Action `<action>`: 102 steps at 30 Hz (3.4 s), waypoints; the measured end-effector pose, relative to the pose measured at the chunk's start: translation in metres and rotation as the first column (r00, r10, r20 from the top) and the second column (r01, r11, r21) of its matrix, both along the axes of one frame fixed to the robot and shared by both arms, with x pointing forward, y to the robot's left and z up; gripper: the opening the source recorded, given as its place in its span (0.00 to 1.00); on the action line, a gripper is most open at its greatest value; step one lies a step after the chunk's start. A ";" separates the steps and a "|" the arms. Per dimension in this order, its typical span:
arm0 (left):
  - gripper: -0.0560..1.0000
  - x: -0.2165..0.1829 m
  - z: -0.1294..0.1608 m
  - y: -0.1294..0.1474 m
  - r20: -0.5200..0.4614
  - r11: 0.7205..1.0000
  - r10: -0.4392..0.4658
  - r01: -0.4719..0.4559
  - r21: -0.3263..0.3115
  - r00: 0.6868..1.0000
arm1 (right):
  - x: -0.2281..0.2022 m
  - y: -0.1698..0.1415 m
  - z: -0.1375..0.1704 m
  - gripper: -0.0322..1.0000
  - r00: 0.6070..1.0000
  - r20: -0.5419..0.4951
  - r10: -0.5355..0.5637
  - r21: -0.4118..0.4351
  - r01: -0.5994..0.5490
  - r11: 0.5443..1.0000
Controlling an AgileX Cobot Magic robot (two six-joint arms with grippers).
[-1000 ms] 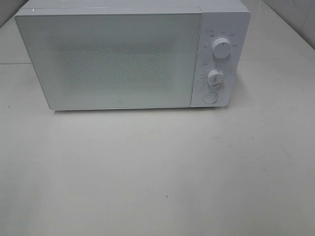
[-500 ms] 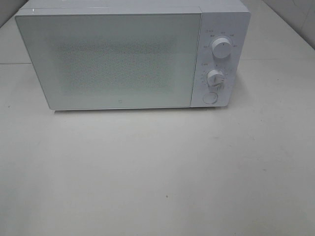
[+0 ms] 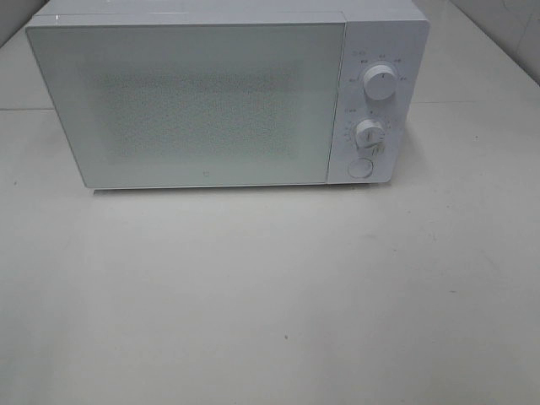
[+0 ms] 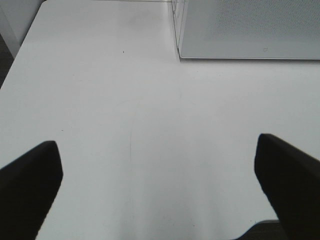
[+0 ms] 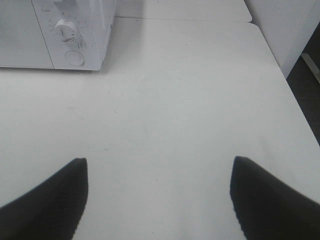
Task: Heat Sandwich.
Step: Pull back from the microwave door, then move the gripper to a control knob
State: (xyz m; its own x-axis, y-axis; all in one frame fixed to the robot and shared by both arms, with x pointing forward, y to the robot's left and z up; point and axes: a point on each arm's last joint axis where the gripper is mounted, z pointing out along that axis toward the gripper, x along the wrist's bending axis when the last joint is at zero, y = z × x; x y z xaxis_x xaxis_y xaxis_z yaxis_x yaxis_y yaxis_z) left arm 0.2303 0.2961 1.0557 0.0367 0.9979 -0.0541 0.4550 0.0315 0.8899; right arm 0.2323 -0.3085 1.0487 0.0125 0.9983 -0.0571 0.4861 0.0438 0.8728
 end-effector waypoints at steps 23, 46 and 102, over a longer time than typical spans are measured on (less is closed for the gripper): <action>0.99 0.000 0.000 0.000 0.000 1.000 0.000 0.000 0.000 1.000 | 0.048 0.005 0.031 0.76 0.996 0.089 0.030 -0.011 -0.029 1.000; 0.99 0.000 0.000 0.000 0.000 1.000 0.000 0.000 0.000 1.000 | 0.131 0.014 0.027 0.76 0.996 0.051 0.070 -0.021 -0.069 0.997; 0.99 0.000 0.000 0.000 0.000 1.000 0.000 0.000 0.000 1.000 | 0.219 0.074 -0.070 0.76 0.941 0.318 0.119 -0.018 -0.119 0.993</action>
State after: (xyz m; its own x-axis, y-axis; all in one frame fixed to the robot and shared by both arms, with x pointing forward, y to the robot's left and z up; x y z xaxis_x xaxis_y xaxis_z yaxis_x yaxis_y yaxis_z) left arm 0.2303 0.2961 1.0557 0.0367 0.9979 -0.0541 0.4550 0.0315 0.8899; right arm 0.4512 -0.2349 0.9792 -0.0892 0.9937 -0.0680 0.1744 0.0828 0.9812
